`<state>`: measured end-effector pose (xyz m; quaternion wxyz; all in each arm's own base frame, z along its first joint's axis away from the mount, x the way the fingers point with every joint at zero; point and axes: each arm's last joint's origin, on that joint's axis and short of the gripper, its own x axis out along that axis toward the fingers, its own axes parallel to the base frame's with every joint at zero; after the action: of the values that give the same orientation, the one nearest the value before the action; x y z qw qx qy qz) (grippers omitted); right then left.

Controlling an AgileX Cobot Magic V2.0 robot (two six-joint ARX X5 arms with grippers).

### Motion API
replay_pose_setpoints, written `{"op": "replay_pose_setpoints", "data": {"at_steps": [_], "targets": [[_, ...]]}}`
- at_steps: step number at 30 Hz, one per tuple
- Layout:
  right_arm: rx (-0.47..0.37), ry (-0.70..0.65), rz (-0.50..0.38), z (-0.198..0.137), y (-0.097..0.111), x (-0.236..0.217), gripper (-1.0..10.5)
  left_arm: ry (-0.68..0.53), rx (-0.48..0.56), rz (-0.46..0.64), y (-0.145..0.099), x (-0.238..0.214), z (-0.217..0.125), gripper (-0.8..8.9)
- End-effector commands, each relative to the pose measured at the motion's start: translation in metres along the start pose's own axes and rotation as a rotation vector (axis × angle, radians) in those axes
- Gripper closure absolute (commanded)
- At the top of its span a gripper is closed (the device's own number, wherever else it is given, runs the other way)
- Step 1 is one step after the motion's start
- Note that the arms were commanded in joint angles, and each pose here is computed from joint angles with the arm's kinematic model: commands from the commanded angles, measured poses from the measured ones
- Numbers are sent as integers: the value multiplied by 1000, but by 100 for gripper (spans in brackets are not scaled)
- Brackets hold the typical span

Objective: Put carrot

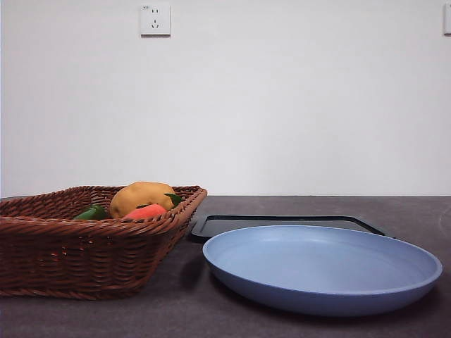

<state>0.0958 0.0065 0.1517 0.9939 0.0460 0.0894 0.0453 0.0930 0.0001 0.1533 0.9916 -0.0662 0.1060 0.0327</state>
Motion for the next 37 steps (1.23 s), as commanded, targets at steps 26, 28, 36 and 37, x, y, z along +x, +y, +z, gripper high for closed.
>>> {"op": "replay_pose_setpoints", "data": {"at_steps": [26,28,36,37], "targets": [[459,161,101,40,8,-7,944,119,-259,-349,-18,-3,54,807],[427,196,116,51,10,-6,944,153,-215,-368,-21,3,65,807],[364,402,182,78,15,14,944,365,-131,-540,-34,42,92,807],[362,433,191,79,15,17,944,398,-124,-558,-36,47,93,807]]}}
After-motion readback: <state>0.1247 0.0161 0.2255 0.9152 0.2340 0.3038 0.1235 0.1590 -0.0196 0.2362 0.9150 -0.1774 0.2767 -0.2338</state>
